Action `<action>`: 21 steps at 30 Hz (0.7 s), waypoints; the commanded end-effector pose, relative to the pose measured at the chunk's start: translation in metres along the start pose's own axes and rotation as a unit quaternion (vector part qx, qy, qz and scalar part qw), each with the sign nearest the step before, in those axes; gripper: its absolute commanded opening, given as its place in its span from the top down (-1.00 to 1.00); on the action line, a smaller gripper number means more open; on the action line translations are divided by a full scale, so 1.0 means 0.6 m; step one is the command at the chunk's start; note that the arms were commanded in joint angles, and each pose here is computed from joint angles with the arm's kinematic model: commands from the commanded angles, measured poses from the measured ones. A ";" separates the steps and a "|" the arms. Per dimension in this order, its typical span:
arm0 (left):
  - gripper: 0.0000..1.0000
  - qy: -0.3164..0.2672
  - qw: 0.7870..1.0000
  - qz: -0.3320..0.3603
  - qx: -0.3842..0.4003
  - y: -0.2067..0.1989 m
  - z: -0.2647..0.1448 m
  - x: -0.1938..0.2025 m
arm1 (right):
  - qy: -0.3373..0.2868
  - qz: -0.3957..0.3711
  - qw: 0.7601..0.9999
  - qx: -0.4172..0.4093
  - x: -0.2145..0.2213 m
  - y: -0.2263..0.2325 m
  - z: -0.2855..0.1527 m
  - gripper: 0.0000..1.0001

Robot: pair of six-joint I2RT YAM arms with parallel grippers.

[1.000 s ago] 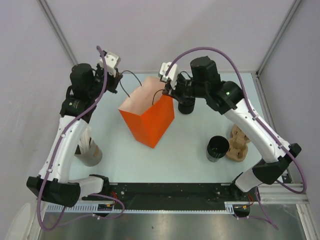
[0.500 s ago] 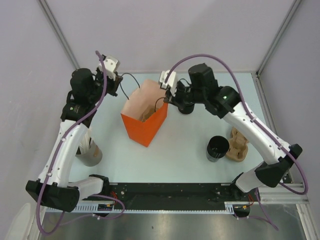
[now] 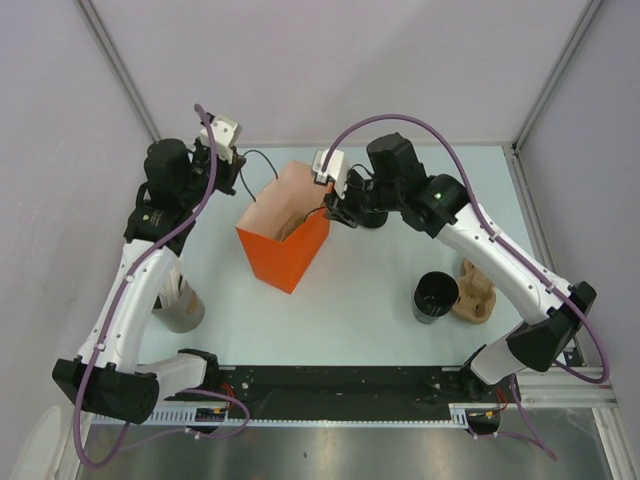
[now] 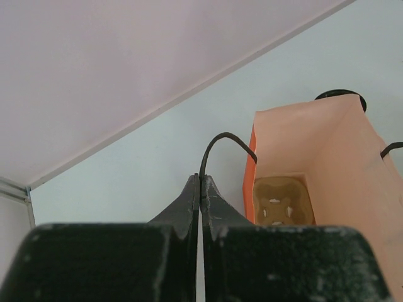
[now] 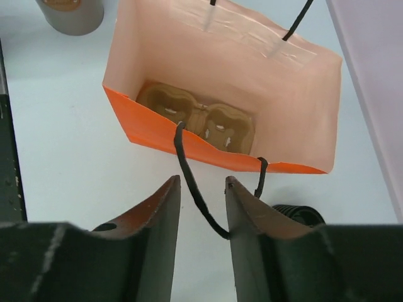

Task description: Pack the takeout coffee

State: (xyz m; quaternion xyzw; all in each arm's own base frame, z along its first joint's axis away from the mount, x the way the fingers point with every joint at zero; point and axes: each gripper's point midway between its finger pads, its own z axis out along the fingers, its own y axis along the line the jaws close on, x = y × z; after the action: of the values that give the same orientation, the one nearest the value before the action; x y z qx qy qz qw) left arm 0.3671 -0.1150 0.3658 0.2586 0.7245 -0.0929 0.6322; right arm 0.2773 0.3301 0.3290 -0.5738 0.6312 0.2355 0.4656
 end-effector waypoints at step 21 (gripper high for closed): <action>1.00 -0.025 0.989 0.000 -0.148 0.103 0.014 -0.054 | -0.077 -0.011 0.996 0.035 -0.096 -0.035 -0.112 -0.99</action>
State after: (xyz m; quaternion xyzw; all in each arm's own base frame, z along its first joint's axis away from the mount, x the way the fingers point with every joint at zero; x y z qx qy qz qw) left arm 0.3967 -0.0851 0.3703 0.1937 0.7424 -0.0164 0.6412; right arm 0.2785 0.3119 0.3903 -0.5559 0.6081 0.2426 0.5123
